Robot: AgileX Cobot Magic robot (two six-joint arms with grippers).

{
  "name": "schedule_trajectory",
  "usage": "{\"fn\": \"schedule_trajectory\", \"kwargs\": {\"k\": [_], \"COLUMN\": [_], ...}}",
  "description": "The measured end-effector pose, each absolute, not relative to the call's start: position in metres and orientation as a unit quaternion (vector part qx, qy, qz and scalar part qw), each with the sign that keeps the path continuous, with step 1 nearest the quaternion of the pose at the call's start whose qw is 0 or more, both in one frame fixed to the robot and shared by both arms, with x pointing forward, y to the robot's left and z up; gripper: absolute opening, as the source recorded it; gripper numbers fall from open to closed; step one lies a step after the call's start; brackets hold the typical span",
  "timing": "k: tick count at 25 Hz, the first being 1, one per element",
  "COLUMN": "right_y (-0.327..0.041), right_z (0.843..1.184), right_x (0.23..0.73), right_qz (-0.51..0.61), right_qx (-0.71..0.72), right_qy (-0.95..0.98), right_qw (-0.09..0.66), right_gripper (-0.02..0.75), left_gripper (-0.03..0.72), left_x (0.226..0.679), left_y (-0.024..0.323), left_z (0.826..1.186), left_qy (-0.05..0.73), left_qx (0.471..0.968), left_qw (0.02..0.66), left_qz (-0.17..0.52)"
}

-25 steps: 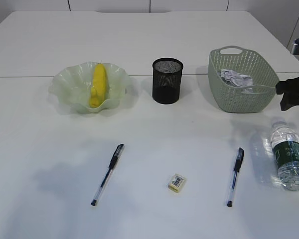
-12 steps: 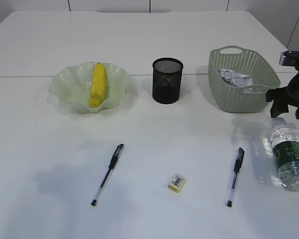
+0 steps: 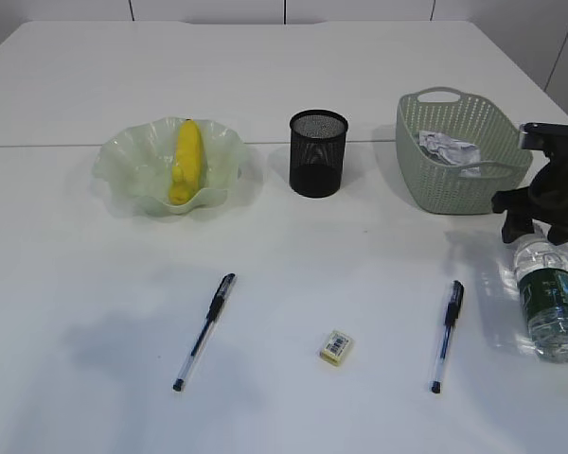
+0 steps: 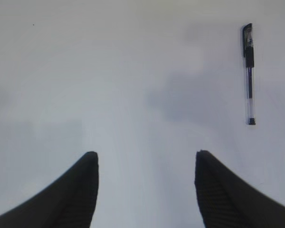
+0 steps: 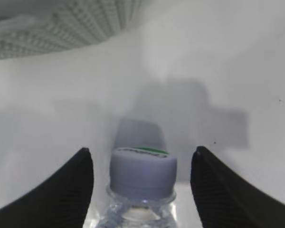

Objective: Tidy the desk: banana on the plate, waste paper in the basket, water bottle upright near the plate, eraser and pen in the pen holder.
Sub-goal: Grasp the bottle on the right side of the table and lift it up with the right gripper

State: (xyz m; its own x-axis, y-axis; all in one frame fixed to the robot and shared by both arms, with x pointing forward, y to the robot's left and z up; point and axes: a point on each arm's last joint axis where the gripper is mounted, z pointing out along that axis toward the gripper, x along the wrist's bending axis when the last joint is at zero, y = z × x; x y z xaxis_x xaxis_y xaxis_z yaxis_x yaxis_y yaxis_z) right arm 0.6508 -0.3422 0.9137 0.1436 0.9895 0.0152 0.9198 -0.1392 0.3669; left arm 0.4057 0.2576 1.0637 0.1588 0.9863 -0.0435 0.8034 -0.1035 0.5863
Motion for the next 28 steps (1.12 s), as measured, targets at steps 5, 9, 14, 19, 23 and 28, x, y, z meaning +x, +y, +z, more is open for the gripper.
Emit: {"fn": "schedule_trajectory", "kwargs": {"k": [5,9,14,19,23,28], "right_y": [-0.342,-0.342,-0.342,-0.342,-0.342,-0.342], "right_z": [0.910,0.910,0.910,0.910,0.910,0.921], "right_x": [0.652,0.652,0.652,0.652,0.652,0.649], "right_qz": [0.129,0.129,0.129,0.129,0.128,0.131], "right_qx": [0.746,0.746,0.746,0.746,0.747,0.745], "right_qy": [0.640,0.640,0.639,0.639,0.639,0.640], "right_qw": [0.134,0.133,0.133,0.133,0.131,0.134], "right_gripper": [0.449,0.366,0.300,0.286,0.280,0.279], "left_gripper": [0.454,0.454,0.454,0.454,0.454,0.454], "left_x": [0.406,0.406,0.406,0.406,0.406,0.406], "left_y": [0.257,0.257,0.257,0.257,0.258,0.258], "left_z": [1.064,1.064,1.064,1.064,1.064,1.064], "left_qy": [0.622,0.622,0.622,0.622,0.622,0.622], "left_qx": [0.719,0.719,0.719,0.719,0.720,0.720], "left_qw": [0.249,0.249,0.249,0.249,0.248,0.248], "left_qz": [0.184,0.184,0.184,0.184,0.183,0.183]}}
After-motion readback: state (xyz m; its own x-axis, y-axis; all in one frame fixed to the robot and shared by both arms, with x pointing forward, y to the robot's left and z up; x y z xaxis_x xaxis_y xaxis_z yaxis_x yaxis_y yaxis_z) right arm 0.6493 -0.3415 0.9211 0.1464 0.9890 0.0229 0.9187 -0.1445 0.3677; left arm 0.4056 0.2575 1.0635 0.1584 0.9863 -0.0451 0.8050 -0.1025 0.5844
